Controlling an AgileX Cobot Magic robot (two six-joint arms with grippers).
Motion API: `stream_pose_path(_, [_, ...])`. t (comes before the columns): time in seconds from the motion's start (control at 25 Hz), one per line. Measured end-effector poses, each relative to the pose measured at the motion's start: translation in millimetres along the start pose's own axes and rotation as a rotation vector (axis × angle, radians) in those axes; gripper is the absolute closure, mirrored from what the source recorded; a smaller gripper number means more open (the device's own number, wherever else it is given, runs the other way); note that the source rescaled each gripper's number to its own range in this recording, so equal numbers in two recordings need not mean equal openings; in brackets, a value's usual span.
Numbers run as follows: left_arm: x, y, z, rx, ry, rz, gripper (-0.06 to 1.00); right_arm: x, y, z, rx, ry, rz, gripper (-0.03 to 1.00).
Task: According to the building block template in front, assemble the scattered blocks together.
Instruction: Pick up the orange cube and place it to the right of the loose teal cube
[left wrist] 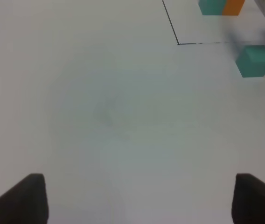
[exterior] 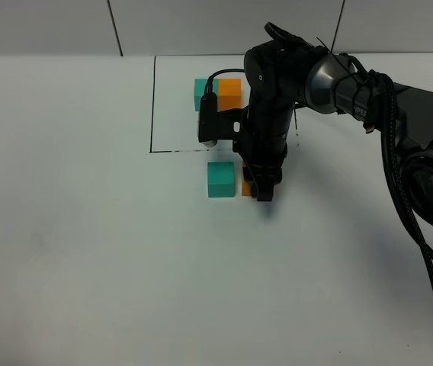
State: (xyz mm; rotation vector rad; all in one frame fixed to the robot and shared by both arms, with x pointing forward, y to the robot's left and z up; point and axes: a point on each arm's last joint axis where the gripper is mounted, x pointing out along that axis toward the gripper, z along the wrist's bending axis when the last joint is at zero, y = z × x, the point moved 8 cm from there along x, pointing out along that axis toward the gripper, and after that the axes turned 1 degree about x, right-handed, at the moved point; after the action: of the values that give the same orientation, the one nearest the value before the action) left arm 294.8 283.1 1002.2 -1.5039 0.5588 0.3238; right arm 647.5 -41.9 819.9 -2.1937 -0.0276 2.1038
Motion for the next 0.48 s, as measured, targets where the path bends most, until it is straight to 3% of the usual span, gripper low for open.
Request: stream_pose_path(0.48, [0.0, 0.0, 0.0, 0.0, 0.0, 0.0, 0.26, -0.1, -1.4, 0.7, 0.008, -0.006, -0.011, 0.96])
